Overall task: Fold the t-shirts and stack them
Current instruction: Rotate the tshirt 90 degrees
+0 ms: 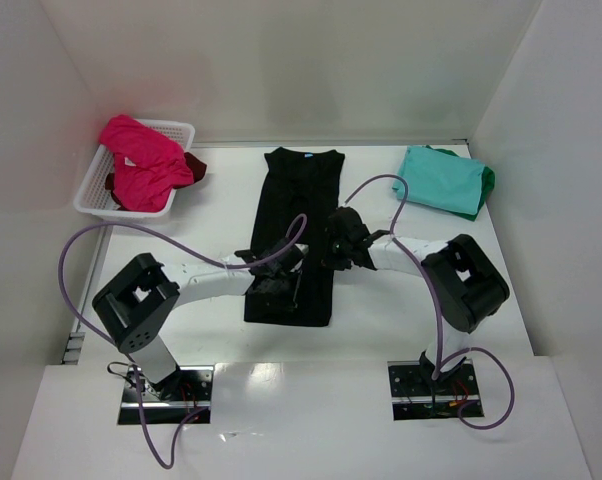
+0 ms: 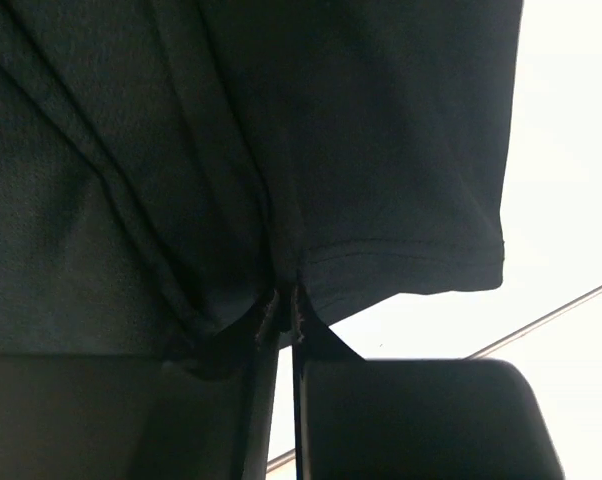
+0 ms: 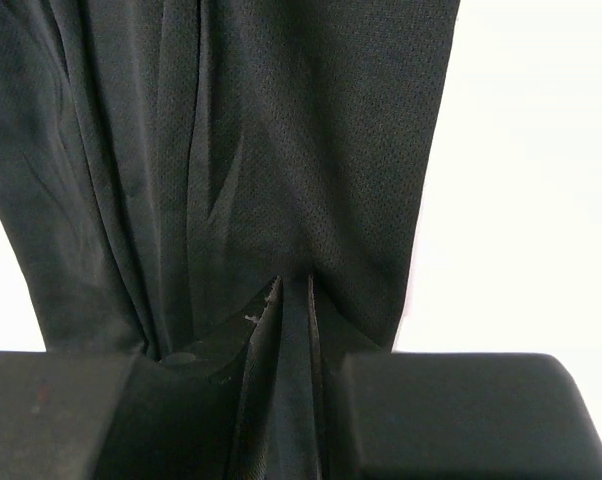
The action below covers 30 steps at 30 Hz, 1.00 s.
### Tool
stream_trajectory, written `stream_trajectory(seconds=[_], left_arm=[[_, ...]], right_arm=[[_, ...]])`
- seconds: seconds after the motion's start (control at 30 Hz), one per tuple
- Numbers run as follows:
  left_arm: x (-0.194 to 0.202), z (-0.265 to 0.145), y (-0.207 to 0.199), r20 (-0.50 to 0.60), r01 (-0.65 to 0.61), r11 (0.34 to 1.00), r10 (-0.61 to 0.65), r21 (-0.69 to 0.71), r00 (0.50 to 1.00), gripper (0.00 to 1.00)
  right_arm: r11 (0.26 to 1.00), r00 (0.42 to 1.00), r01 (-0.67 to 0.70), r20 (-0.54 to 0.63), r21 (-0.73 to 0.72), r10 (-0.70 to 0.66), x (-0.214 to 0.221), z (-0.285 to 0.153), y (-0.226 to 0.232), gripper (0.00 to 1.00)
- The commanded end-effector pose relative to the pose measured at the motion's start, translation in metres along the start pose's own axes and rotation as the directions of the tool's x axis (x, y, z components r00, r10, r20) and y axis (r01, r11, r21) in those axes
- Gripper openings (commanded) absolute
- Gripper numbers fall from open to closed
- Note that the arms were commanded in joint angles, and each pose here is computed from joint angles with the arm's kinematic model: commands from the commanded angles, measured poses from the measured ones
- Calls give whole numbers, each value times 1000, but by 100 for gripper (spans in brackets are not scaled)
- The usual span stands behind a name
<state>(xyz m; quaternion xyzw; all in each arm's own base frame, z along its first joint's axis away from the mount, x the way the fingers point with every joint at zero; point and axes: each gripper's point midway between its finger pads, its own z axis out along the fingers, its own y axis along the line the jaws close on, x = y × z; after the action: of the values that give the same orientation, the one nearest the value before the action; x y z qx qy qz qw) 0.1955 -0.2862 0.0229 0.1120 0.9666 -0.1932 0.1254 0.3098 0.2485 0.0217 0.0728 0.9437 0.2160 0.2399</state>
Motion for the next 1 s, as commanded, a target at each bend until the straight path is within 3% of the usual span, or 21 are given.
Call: stream_trajectory(seconds=[0.0,0.27,0.5,0.77,0.87,0.93,0.97], left_arm=[[13,-2,5,-33,12,1000,-12,-5,999,12],[30,-4,3,-90,41,999,-38,34,995,14],[33,-6,-15,-125,-3,990,21,143,992,13],[37,4,-21,-164,-32,985,60,167,985,13],[25,-3,-26,-119,-45,984,65,170,991,22],[10,-18,-33,-63,-72,983,84,170,994,38],[4,-24,-32,-42,-84,985,91,149,995,46]], right_arm=[[1000,999,2,44,-14,-2,-14,4,11,22],[1000,999,10,38,-7,-10,-12,6,9,22],[1000,999,11,45,1,-11,-12,4,7,22],[999,998,19,56,28,-20,-14,2,1,23],[1000,998,19,67,20,-20,-18,-7,5,26],[1000,996,20,82,7,-20,-22,-17,10,28],[1000,995,13,100,-1,-13,-26,-27,12,34]])
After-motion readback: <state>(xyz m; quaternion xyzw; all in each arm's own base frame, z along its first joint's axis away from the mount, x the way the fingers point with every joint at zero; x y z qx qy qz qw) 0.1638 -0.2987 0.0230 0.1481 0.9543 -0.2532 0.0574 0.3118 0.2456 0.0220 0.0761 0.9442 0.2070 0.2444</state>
